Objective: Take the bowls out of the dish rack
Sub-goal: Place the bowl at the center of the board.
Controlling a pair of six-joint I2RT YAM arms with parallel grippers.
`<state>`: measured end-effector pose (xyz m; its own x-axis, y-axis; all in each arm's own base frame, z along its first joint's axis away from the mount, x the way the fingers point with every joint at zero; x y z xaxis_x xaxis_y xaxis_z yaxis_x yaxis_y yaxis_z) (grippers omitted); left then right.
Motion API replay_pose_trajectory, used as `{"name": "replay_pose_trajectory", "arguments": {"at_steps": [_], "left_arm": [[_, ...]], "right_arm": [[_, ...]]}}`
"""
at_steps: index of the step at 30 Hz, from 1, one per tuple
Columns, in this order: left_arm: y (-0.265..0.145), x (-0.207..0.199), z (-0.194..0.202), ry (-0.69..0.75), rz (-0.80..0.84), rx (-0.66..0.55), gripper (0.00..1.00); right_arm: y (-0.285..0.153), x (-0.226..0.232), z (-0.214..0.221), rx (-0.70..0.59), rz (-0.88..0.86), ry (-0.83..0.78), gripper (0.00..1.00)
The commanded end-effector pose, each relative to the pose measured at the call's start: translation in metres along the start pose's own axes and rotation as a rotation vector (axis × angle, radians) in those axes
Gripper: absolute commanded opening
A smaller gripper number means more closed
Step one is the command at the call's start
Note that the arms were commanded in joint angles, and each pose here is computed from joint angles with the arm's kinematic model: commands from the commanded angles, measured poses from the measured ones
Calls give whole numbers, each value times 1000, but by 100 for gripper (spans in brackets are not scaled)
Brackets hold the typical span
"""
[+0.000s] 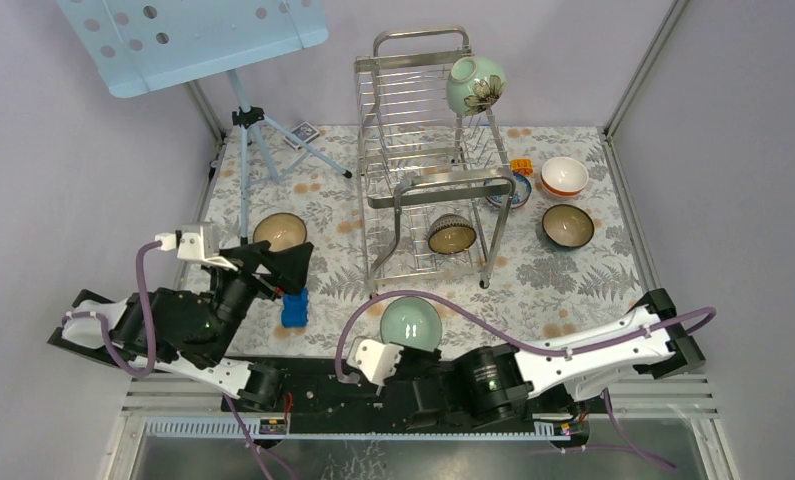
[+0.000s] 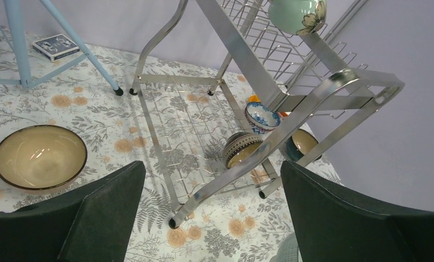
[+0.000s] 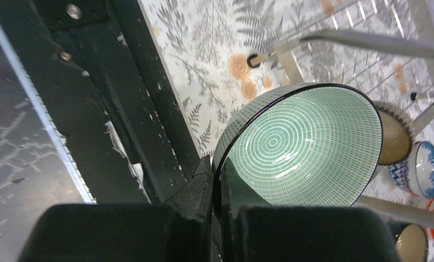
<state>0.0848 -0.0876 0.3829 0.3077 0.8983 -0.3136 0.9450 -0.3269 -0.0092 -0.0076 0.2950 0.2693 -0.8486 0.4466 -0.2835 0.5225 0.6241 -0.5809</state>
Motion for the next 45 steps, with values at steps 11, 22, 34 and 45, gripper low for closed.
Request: {"name": "replay_pose_trajectory", "arguments": {"at_steps": [11,22,34,45], "left_arm": [[2,-21,47,125,18,42,99],[0,-14,65,86,22,82,99],[-1,-4,68,66,15,80,99],[0,-2,69,66,8,73,99]], "right_arm": [[67,16,83,124,117,121,0],[111,-6,116,250,160,123,0],[126,-7,130,325,157,104,0],[130,-7,132,354,147,104,20]]}}
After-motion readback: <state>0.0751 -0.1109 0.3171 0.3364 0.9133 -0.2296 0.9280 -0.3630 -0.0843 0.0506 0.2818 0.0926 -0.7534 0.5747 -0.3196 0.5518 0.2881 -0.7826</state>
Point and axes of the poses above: each gripper's point midway between its finger pads, its own y axis out along the fingers, its own x axis along the line the jaws close on, z = x × y, the point moved 7 cm from there along -y, back along the fingers, and after that the axes turned 8 degrees about y, right-handed, at the moved point
